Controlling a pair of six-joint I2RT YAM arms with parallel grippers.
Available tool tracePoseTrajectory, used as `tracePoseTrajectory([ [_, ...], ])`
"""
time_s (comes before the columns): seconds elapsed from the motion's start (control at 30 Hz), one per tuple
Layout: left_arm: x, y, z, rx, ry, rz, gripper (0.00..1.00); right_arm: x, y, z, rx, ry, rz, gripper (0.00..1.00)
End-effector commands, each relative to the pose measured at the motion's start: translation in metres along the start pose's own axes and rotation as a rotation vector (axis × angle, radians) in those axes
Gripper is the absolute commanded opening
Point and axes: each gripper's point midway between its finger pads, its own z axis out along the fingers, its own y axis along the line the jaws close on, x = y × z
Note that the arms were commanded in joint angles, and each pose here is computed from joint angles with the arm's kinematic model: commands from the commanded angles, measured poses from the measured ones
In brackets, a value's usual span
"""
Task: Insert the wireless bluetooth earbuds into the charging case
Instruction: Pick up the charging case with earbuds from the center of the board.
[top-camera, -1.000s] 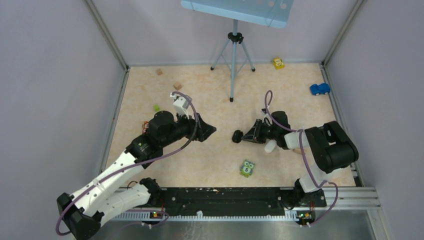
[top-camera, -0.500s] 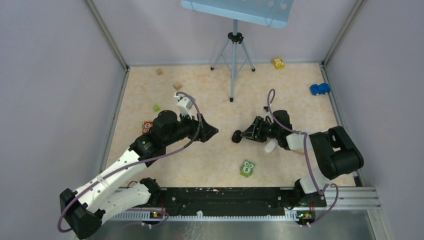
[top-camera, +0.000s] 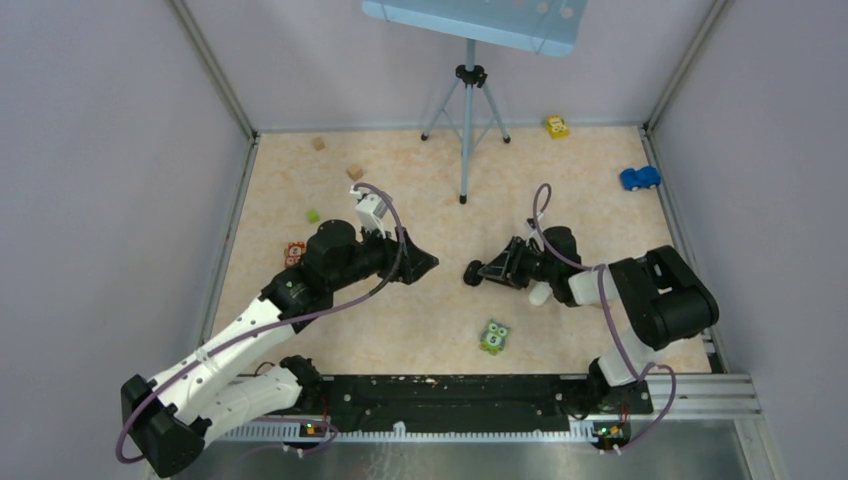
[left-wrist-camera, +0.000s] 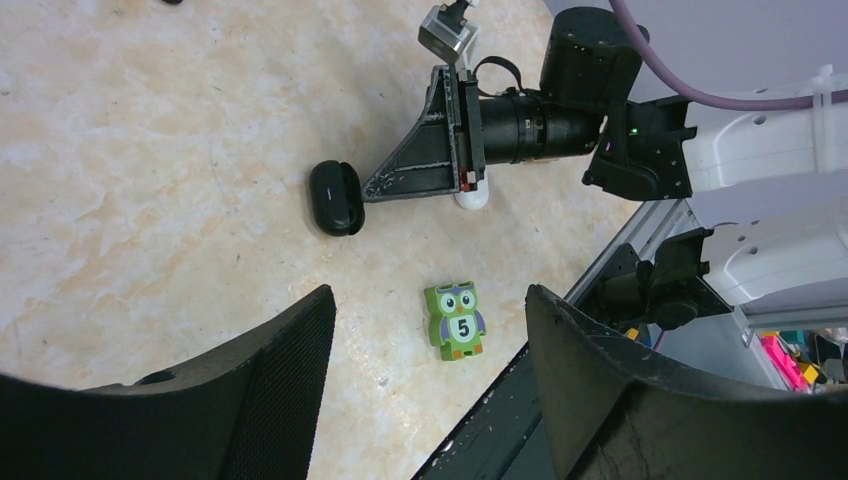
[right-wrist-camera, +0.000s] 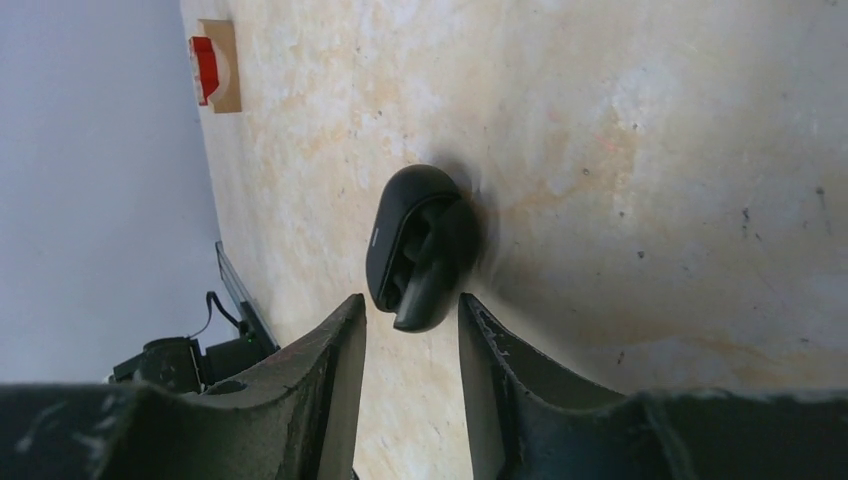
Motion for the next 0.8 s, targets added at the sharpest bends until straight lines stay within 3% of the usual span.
tracePoseTrajectory([
  [0.0, -0.012, -0.008, 0.001, 0.034, -0.040, 0.009, 0.74, 0.001, 0.000, 0.006, -0.019, -0.016, -0.004, 0.36],
  [0.6, -0.004, -0.005, 0.005, 0.037, -0.019, -0.006, 0.74, 0.003, 0.002, 0.004, -0.037, -0.009, -0.027, 0.11],
  [0.7, -0.002, -0.005, 0.007, 0.043, -0.011, -0.011, 0.74, 0.004, 0.001, 0.004, -0.033, -0.004, -0.029, 0.11],
  [0.77, -0.001, -0.005, 0.007, 0.042, -0.010, -0.014, 0.74, 0.004, 0.005, 0.003, -0.048, -0.011, -0.032, 0.18],
])
